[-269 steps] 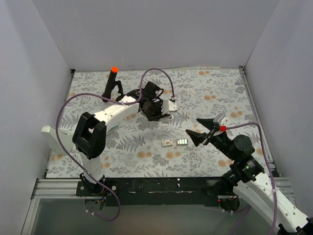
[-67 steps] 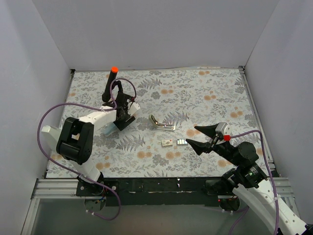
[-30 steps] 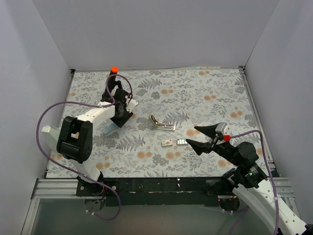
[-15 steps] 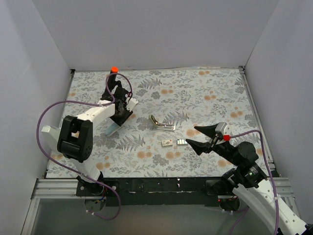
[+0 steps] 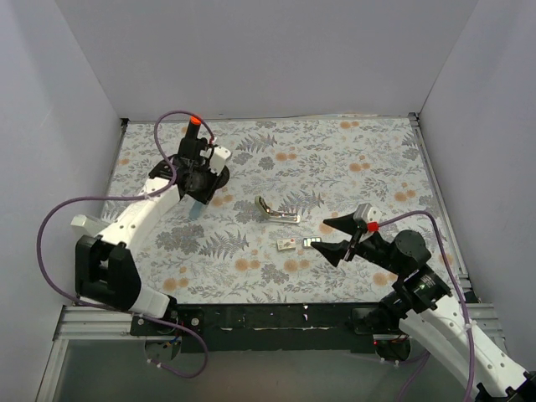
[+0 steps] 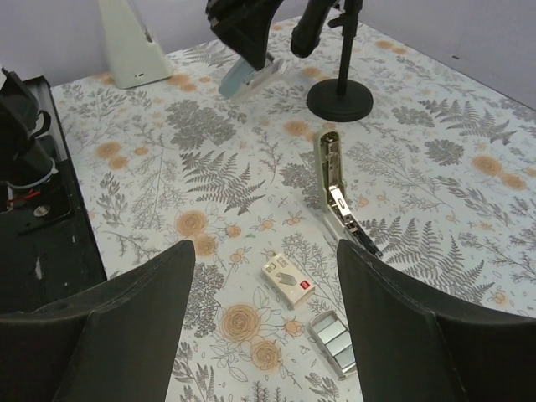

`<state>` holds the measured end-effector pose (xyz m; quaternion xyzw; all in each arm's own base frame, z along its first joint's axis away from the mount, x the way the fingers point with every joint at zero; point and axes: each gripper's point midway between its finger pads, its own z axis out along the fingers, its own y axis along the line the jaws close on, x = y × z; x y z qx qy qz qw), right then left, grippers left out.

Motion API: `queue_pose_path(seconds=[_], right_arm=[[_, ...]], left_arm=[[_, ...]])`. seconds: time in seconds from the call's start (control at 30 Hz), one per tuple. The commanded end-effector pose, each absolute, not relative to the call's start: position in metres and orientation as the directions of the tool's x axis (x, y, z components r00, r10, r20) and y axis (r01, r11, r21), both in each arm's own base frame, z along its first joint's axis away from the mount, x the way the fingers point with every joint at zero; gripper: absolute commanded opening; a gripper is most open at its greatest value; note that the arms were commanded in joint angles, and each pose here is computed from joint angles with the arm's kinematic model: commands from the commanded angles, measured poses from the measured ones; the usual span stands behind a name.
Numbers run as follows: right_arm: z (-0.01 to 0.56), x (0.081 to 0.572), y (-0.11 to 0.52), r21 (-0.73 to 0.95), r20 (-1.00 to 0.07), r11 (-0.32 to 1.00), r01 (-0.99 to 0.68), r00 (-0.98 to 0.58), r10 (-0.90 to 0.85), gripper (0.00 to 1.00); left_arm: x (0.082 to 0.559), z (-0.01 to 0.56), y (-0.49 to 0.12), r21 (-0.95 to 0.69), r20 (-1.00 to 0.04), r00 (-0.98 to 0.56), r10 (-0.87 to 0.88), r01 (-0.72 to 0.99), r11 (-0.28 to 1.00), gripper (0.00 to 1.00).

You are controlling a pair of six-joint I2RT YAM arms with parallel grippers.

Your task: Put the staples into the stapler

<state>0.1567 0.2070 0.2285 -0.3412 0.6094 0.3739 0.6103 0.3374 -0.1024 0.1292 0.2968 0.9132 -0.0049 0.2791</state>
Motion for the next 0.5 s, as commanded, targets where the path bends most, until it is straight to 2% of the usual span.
queue_pose_path(seconds=[0.0, 0.17, 0.3, 0.47], right_arm=[[0.262, 0.144, 0.220, -0.022, -0.997, 0.381, -0.924, 0.048, 0.059, 0.77], [0.266, 0.144, 0.233, 0.004, -0.999, 0.311, -0.950, 0.008, 0.038, 0.76], [0.277, 0.134, 0.250, 0.002, -0.999, 0.174, -0.985, 0.005, 0.042, 0.75], [0.284, 0.140, 0.269, -0.015, -0.999, 0.088, -0.996, 0.018, 0.032, 0.75]], left_arm=[[0.335, 0.188, -0.122, 0.111, -0.703, -0.541, 0.461, 0.557, 0.823, 0.00], [0.307, 0.223, -0.151, 0.062, -0.825, -0.369, 0.428, 0.694, 0.717, 0.00], [0.276, 0.246, -0.182, 0.002, -0.896, -0.248, 0.368, 0.827, 0.562, 0.00], [0.237, 0.269, -0.212, -0.046, -0.942, -0.157, 0.298, 0.936, 0.348, 0.00]])
